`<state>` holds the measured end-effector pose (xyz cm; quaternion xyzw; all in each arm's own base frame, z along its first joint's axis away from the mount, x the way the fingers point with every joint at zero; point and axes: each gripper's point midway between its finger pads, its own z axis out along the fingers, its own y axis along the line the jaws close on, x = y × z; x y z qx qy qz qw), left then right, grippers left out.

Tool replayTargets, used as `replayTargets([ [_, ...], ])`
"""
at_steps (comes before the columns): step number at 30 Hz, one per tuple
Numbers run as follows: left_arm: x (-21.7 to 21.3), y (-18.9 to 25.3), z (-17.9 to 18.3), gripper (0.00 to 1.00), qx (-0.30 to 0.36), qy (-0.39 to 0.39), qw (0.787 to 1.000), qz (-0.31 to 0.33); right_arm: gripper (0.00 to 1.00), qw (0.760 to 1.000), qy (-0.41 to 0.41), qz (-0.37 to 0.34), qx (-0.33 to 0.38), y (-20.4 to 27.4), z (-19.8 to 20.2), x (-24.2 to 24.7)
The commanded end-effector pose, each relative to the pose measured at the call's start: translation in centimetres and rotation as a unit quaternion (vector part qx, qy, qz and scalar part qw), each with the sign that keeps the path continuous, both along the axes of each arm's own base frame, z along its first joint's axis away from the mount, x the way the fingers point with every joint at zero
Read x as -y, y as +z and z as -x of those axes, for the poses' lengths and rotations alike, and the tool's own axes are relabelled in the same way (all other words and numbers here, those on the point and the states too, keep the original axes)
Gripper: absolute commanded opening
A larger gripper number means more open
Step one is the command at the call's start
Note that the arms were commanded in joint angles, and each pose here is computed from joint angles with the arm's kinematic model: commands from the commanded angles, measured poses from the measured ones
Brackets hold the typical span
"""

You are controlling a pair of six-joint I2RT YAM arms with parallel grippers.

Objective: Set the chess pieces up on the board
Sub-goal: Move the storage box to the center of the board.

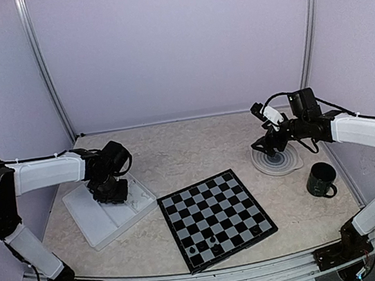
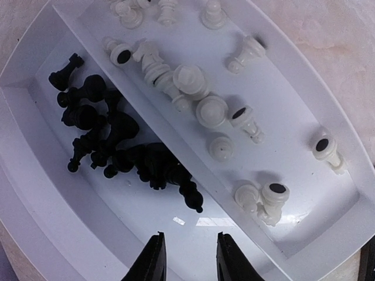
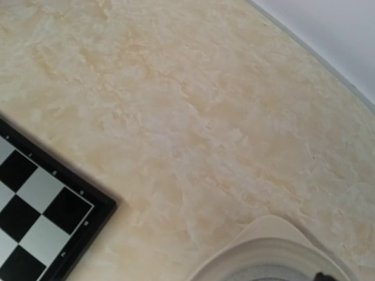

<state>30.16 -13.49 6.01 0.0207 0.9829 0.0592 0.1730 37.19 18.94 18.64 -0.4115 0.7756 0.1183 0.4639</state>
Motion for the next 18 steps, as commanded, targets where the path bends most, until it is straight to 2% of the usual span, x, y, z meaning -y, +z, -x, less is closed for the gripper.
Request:
replayTargets([
  [1, -0.5, -0.3, -0.4, 0.31, -0.003, -0.005, 1.0, -0.025, 0.93, 1.0, 0.004, -0.004, 0.017, 1.0, -0.6, 0.0],
  [18, -0.7, -1.2, -4.0, 0.33, 0.021, -0.012, 0.999, -0.044, 0.92, 1.0, 0.001, 0.001, 0.002, 0.0, -0.9, 0.0],
])
